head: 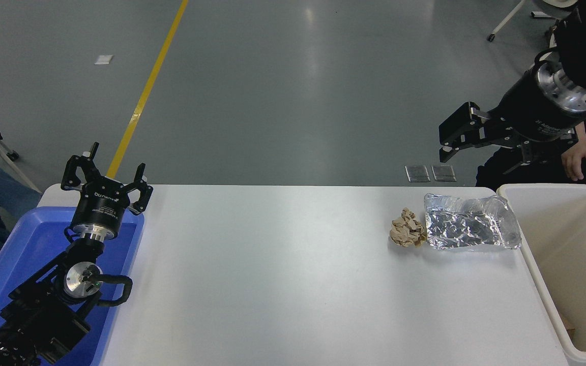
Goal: Pick up foil plate and place in dustbin
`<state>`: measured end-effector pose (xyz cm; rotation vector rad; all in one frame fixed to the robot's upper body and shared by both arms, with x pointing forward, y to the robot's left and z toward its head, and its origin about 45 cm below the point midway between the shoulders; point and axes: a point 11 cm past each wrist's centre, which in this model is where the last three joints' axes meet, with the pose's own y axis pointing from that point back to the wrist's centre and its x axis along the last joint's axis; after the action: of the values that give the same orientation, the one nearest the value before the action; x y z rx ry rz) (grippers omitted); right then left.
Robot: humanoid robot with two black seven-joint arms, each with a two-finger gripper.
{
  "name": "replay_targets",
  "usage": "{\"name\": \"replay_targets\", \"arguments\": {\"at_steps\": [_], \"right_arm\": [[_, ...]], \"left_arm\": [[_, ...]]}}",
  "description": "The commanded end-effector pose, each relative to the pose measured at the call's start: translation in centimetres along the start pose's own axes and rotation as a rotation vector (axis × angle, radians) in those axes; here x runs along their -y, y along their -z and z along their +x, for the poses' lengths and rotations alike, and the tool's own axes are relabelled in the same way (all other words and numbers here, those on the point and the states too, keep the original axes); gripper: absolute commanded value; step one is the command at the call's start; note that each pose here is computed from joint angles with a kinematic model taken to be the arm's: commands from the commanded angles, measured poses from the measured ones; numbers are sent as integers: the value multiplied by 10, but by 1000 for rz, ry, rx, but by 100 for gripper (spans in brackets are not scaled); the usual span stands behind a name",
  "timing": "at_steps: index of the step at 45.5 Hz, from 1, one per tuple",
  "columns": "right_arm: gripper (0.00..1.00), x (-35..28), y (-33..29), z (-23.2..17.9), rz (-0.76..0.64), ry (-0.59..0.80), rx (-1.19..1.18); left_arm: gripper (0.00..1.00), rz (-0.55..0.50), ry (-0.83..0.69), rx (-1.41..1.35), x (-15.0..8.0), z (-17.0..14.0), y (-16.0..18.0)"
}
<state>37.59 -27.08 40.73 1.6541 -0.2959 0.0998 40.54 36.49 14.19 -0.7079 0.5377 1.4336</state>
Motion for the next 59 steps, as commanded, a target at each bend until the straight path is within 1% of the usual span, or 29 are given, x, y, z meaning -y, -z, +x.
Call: {"name": "replay_targets", "arguments": {"at_steps": [1, 34, 45, 59], "right_arm": [[100, 0, 1, 0, 2, 1, -1], [100, 5, 3, 0, 4, 8, -5], [100, 12, -9, 11, -11, -9, 5], [100, 7, -15, 15, 12, -30, 46]], "left_arm": [[98, 0, 0, 0, 0, 0, 0], [98, 0, 0, 0, 0, 0, 0], [98, 0, 0, 0, 0, 0, 0], [98, 1, 3, -1, 1, -1, 0]]}}
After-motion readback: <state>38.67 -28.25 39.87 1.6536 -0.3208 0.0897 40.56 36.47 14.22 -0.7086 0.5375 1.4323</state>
